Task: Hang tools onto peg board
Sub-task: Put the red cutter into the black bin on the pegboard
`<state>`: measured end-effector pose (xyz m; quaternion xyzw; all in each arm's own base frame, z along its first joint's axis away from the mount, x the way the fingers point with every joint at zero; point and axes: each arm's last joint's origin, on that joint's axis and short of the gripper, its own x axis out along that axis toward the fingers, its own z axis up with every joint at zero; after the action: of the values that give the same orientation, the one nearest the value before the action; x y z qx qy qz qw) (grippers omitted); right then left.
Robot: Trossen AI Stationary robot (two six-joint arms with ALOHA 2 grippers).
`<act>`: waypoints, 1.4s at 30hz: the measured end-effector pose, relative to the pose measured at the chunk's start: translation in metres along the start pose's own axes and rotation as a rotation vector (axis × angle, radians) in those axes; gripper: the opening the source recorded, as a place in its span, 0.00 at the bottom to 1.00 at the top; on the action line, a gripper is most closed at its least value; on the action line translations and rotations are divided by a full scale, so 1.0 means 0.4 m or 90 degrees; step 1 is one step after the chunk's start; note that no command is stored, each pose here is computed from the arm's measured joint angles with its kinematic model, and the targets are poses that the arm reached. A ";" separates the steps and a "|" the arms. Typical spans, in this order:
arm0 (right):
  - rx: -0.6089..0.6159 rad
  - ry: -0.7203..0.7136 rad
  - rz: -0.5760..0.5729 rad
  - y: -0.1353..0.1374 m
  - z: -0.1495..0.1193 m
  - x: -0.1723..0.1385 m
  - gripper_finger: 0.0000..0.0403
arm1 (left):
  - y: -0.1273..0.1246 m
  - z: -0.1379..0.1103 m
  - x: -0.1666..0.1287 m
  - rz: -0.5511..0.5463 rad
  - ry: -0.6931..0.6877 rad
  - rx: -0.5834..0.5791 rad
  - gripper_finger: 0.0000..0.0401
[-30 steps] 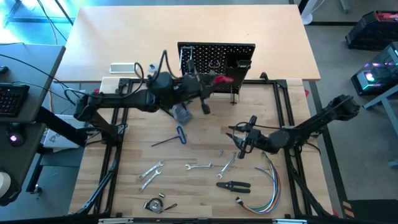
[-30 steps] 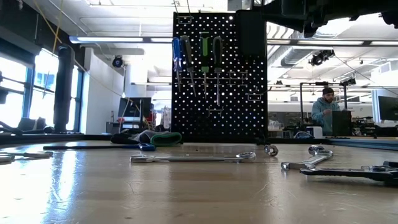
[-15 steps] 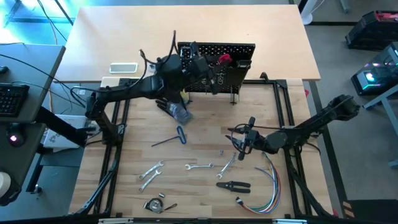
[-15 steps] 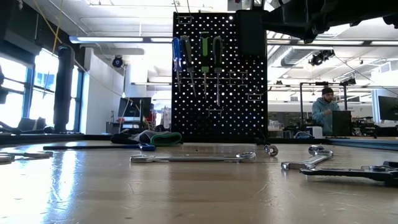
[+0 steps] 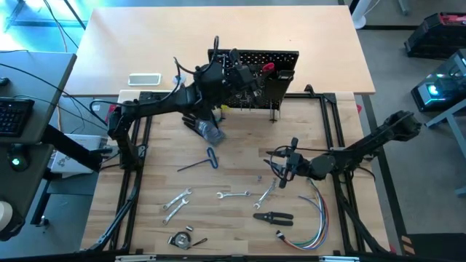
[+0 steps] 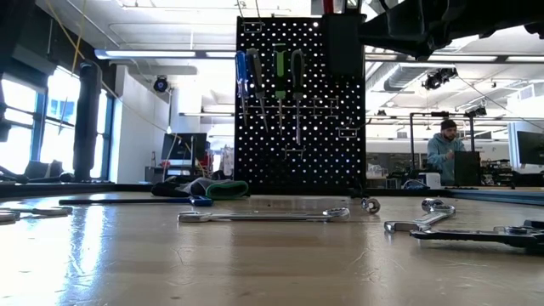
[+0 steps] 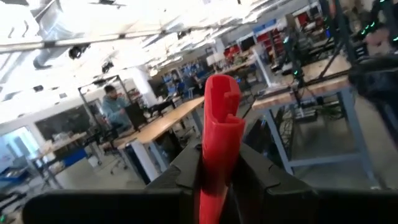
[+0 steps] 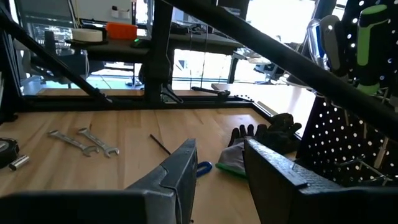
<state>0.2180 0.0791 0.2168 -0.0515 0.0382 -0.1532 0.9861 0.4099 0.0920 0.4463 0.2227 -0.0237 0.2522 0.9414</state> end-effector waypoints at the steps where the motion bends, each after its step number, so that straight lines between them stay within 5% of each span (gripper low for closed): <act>1: 0.000 0.000 0.001 0.000 0.000 0.000 0.31 | 0.001 -0.007 0.003 -0.001 0.009 -0.001 0.12; 21: 0.005 0.021 0.004 0.005 -0.015 0.004 0.31 | 0.004 -0.082 0.044 -0.011 0.065 0.000 0.17; 42: 0.011 0.031 0.004 0.014 -0.030 0.013 0.31 | -0.003 -0.074 0.040 -0.003 0.061 0.013 0.42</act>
<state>0.2235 0.0816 0.2039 -0.0391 0.0608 -0.1513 0.9858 0.4225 0.1112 0.4218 0.2201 0.0247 0.2609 0.9396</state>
